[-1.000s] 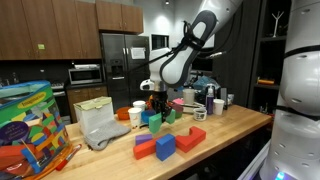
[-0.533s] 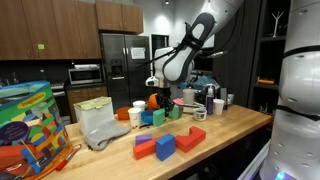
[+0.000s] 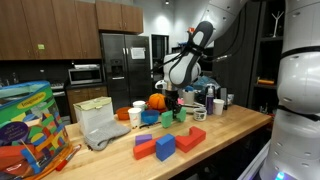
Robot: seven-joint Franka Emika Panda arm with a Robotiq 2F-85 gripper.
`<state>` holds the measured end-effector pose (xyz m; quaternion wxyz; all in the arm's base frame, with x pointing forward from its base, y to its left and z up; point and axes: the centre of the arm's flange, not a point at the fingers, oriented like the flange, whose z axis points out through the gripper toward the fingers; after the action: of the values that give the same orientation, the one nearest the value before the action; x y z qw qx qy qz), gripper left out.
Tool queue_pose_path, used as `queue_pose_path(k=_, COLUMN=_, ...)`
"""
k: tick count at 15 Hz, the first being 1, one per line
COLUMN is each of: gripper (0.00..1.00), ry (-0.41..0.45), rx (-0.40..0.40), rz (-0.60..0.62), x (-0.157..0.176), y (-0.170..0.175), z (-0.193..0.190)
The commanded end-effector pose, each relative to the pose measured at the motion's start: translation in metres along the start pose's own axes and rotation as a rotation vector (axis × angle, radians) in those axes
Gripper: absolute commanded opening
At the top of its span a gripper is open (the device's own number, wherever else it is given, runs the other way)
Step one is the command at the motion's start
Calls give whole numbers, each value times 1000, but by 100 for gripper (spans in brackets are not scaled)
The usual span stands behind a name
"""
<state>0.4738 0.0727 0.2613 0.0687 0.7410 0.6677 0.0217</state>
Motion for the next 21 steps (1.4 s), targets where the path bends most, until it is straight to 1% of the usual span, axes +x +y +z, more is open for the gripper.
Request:
queue_pose_path(k=1, gripper=16, ry=33, rx=6, rz=0, x=-19, y=-3, z=12)
queue_pose_path(k=5, gripper=16, ry=51, rx=6, rz=3, x=-26, y=-4, z=17)
queue_pose_path(k=6, gripper=66, ry=52, rx=1, rz=2, x=-27, y=-4, z=17)
queue_pose_path(k=7, gripper=66, ry=53, rx=0, rz=2, x=-28, y=-4, z=17)
queue_pose_path(k=8, gripper=71, ry=54, rx=0, rz=1, x=-30, y=-5, z=19)
queue_pose_path(k=10, gripper=82, ry=54, rx=2, rz=-2, x=-26, y=-3, z=20)
queue_pose_path(k=12, gripper=95, ry=53, rx=0, rz=-3, x=-24, y=-2, z=21)
queue_pose_path(k=13, gripper=99, ry=53, rx=-2, rz=-5, x=-24, y=-2, z=21)
queue_pose_path(k=14, gripper=100, ry=53, rx=-5, rz=-8, x=-24, y=-1, z=22)
queue_pose_path(k=21, gripper=100, ry=49, rx=-20, rz=-24, x=-24, y=1, z=22)
